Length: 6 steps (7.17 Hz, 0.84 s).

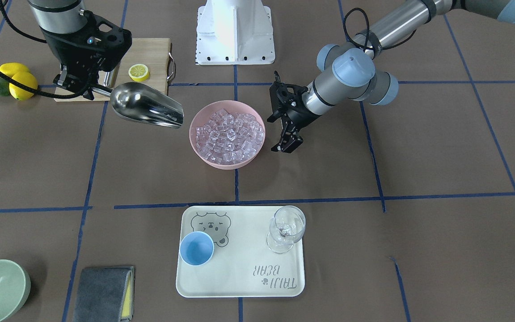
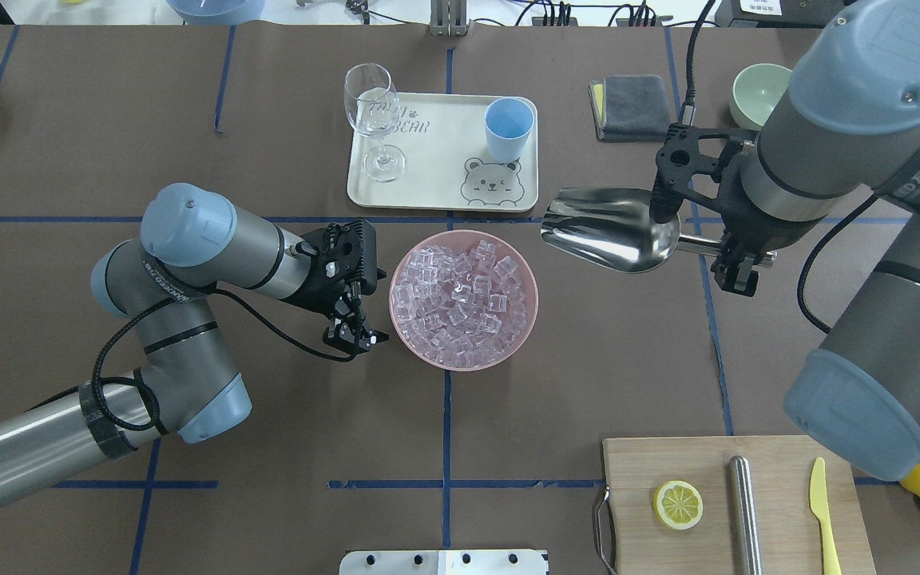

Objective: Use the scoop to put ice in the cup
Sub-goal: 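Lower the left gripper to the bowl rim while the right brings the scoop over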

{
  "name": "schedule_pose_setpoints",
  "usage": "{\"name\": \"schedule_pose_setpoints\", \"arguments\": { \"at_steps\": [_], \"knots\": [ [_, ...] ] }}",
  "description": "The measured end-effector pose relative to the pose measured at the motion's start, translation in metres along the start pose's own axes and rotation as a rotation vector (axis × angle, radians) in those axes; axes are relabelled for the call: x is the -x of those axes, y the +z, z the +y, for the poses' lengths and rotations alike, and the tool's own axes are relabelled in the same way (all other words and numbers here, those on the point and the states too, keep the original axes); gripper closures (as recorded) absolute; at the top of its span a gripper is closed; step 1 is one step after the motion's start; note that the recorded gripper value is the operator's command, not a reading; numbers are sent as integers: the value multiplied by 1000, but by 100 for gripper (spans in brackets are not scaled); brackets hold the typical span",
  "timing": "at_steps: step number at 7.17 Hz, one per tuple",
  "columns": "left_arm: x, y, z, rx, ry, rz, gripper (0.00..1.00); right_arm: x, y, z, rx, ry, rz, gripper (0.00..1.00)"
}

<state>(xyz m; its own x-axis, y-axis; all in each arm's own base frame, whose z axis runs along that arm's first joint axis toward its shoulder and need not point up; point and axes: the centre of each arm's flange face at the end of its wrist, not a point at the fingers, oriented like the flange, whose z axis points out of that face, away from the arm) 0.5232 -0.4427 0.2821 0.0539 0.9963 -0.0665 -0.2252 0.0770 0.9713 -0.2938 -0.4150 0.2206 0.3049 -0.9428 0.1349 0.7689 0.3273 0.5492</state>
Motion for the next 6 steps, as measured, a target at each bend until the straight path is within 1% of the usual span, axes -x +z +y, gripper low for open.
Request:
{"name": "schedule_pose_setpoints", "arguments": {
  "at_steps": [3,4,5,6],
  "knots": [
    [8,12,5,26,-28,-12,1,2,7,-10,17,-14,-4,100],
    [9,14,5,28,-30,-16,1,1,9,-18,34,-19,1,100],
    [9,14,4,28,-30,-18,1,2,9,-32,72,-28,15,100],
    [9,14,2,25,-29,-19,1,2,9,-49,128,-43,35,100]
  ]
}}
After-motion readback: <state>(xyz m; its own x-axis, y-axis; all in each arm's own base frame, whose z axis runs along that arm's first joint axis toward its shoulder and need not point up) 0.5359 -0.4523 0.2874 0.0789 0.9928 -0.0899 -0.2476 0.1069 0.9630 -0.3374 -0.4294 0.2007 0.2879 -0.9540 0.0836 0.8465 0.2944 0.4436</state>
